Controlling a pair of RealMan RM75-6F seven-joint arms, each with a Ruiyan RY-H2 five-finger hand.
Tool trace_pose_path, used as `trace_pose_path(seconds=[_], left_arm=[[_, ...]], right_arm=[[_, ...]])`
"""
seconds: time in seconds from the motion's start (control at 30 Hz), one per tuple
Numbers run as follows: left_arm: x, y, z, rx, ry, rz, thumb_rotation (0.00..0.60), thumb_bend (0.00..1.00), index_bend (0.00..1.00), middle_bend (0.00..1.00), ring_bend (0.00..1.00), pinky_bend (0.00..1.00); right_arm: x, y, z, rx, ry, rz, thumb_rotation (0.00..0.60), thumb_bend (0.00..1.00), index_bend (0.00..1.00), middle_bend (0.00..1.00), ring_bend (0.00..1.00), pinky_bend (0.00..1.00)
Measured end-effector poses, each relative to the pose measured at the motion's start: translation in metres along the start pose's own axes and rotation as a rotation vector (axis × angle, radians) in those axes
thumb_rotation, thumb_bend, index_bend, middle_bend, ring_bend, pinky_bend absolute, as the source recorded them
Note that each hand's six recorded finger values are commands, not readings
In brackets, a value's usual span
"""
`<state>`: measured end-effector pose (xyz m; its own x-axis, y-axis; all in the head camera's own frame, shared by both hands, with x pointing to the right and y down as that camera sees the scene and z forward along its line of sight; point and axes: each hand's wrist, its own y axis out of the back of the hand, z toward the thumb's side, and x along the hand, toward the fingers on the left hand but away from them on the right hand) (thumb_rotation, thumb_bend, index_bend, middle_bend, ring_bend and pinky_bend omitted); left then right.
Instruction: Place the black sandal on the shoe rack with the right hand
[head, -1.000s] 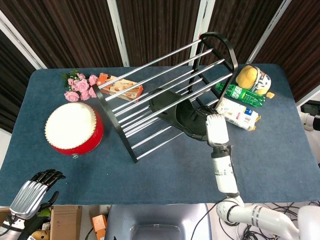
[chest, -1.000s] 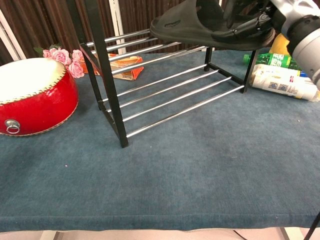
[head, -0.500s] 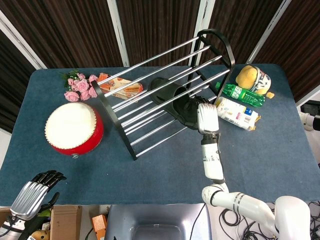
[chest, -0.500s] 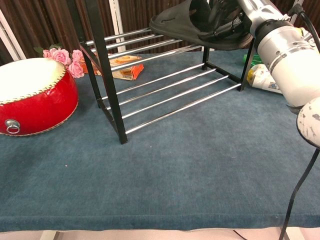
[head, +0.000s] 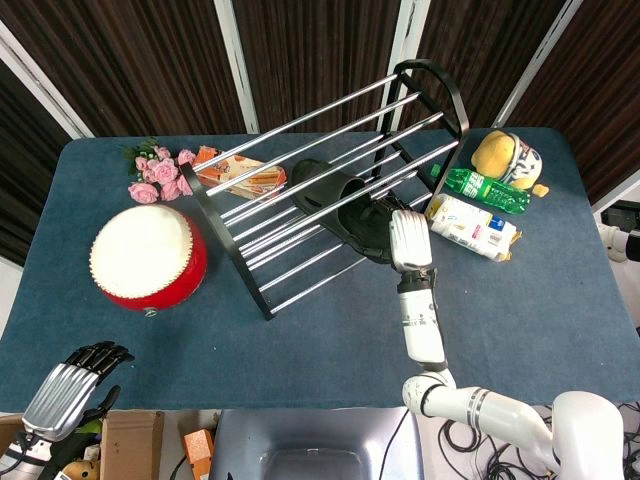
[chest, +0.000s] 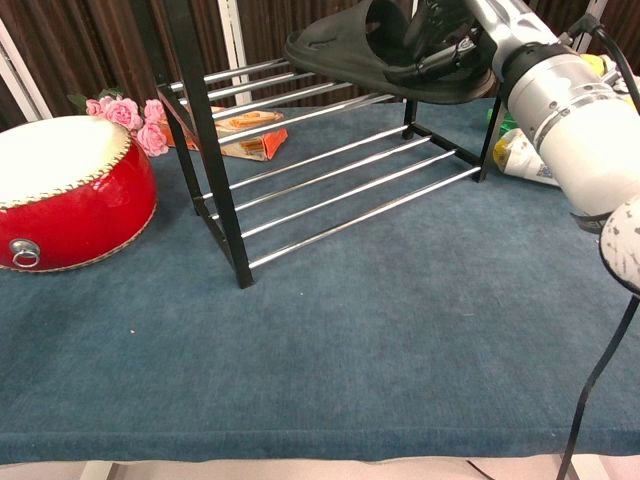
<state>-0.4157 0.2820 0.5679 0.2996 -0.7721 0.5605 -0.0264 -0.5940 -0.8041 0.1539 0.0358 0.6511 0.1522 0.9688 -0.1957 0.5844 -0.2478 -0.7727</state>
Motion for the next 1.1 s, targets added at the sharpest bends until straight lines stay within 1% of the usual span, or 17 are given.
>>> trace_pose_path(seconds=[0.13, 0.2, 0.3, 0.4, 0.47, 0.57, 0.6, 0.63, 0.67, 0.77, 0.87, 1.1], left_arm=[[0.0, 0.0, -0.001, -0.001, 0.002, 0.001, 0.6, 0.45, 0.33, 0.29, 0.2, 0.3], [0.0, 0.0, -0.001, -0.003, 0.003, 0.0, 0.6, 0.45, 0.33, 0.29, 0.2, 0.3], [0.0, 0.0, -0.001, -0.003, 0.003, -0.005, 0.6, 0.45, 0.33, 0.29, 0.2, 0.3], [0.0, 0.0, 0.0, -0.003, -0.001, -0.005, 0.6, 0.45, 0.33, 0.29, 0.2, 0.3], [-0.001, 0.0, 0.0, -0.004, -0.001, -0.003, 0.6, 0.45, 0.33, 0.29, 0.2, 0.3], [-0.001, 0.0, 0.0, -0.005, -0.001, -0.004, 0.6, 0.45, 0.33, 0.29, 0.2, 0.3], [-0.001, 0.0, 0.0, -0.005, -0.001, -0.005, 0.6, 0.45, 0.33, 0.29, 0.21, 0.3], [-0.001, 0.0, 0.0, -0.005, -0.002, -0.006, 0.6, 0.45, 0.33, 0.29, 0.21, 0.3], [-0.001, 0.0, 0.0, -0.005, -0.003, -0.007, 0.6, 0.45, 0.33, 0.29, 0.22, 0.3], [-0.001, -0.001, 0.0, -0.012, -0.005, -0.015, 0.6, 0.45, 0.33, 0.3, 0.25, 0.32], [-0.001, -0.002, 0.0, -0.017, -0.006, -0.024, 0.6, 0.45, 0.33, 0.3, 0.25, 0.33], [-0.002, 0.001, -0.001, -0.018, -0.003, -0.014, 0.6, 0.45, 0.33, 0.3, 0.25, 0.33]], right_arm=[[-0.004, 0.0, 0.002, 0.003, 0.002, -0.007, 0.6, 0.52, 0.54, 0.52, 0.43, 0.66], [-0.006, 0.0, 0.002, 0.009, 0.003, -0.012, 0.6, 0.52, 0.52, 0.51, 0.41, 0.65], [-0.008, -0.002, 0.002, 0.002, -0.004, -0.009, 0.6, 0.5, 0.46, 0.43, 0.33, 0.56], [-0.009, -0.002, 0.003, -0.024, -0.012, -0.005, 0.6, 0.44, 0.37, 0.35, 0.25, 0.46], [-0.009, -0.002, 0.005, -0.035, -0.009, -0.002, 0.6, 0.38, 0.3, 0.29, 0.18, 0.35], [-0.008, -0.001, 0.005, -0.038, -0.006, 0.003, 0.6, 0.31, 0.22, 0.21, 0.08, 0.23], [-0.008, -0.001, 0.004, -0.035, -0.004, 0.006, 0.6, 0.3, 0.19, 0.19, 0.06, 0.21], [-0.007, -0.001, 0.005, -0.033, 0.0, 0.011, 0.6, 0.29, 0.15, 0.15, 0.03, 0.18], [-0.006, -0.002, 0.005, -0.034, 0.001, 0.017, 0.6, 0.28, 0.1, 0.11, 0.01, 0.17], [-0.003, -0.004, 0.006, -0.032, 0.006, 0.042, 0.6, 0.25, 0.01, 0.02, 0.0, 0.14], [0.001, -0.005, 0.007, -0.022, 0.014, 0.062, 0.6, 0.21, 0.0, 0.0, 0.0, 0.14], [0.013, -0.007, 0.012, -0.015, 0.03, 0.115, 0.6, 0.15, 0.0, 0.0, 0.0, 0.14]])
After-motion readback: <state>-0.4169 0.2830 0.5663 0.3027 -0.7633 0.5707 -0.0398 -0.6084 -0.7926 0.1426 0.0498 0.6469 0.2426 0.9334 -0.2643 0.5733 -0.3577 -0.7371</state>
